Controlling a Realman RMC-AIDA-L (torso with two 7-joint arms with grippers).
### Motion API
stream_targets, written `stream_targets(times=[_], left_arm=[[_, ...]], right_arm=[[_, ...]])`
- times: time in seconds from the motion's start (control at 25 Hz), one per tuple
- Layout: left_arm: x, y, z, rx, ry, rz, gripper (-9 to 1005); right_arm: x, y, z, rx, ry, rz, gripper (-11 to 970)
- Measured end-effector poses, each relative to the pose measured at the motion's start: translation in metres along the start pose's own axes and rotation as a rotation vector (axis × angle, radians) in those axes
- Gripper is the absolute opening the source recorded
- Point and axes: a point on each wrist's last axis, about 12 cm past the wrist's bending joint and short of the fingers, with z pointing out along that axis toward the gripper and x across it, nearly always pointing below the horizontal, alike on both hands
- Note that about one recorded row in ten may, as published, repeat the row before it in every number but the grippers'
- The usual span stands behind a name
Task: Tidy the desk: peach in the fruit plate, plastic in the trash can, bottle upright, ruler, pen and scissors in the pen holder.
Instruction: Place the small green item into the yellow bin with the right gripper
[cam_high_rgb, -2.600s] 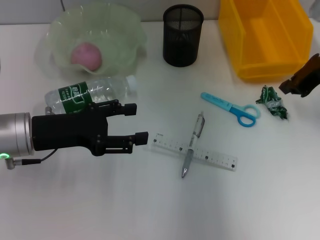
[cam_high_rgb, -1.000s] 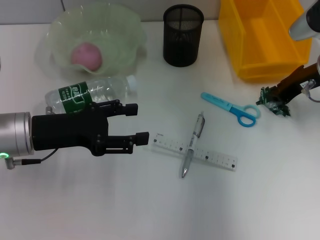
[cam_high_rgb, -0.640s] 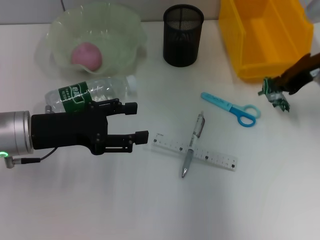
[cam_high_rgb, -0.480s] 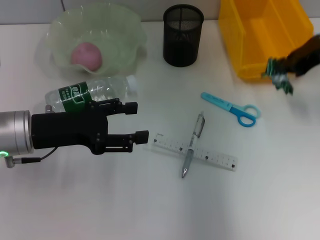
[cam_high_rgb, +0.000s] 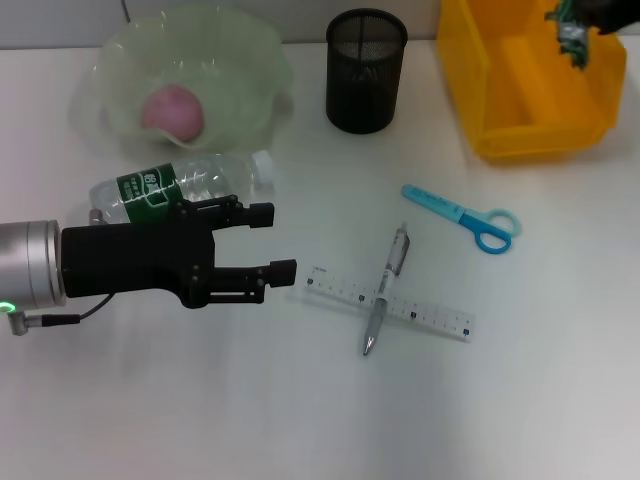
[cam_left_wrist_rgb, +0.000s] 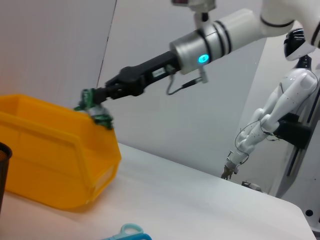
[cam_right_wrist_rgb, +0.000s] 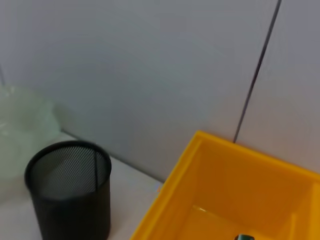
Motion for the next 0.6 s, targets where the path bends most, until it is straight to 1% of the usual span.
stream_targets(times=[0.04,0.16,0.24,0.48,0.6], left_arm=[[0.000,0.000,0.000,0.000,0.000,0.000,827],[0.000,0.000,0.000,0.000,0.000,-0.002,827],[0.001,0.000,0.000,0.000,0.000,-0.002,827],[0.000,0.000,0.000,0.001,0.003,-0.001,827],[0.000,0.000,-0.001,0.003,0.006,0.001,827]], right_arm=[[0.000,0.001,0.007,-0.002,0.003,0.007,33],[-0.002,0.003,0.025,0.006,0.003,0.004,84],[-0.002,0.004,0.031,0.029,-0.011,-0.002,118],[-0.001,0.010,0.036,0.047,-0.064,0.001,221],[0.001,0.009,0.034,0.040,-0.111,0.024,345]])
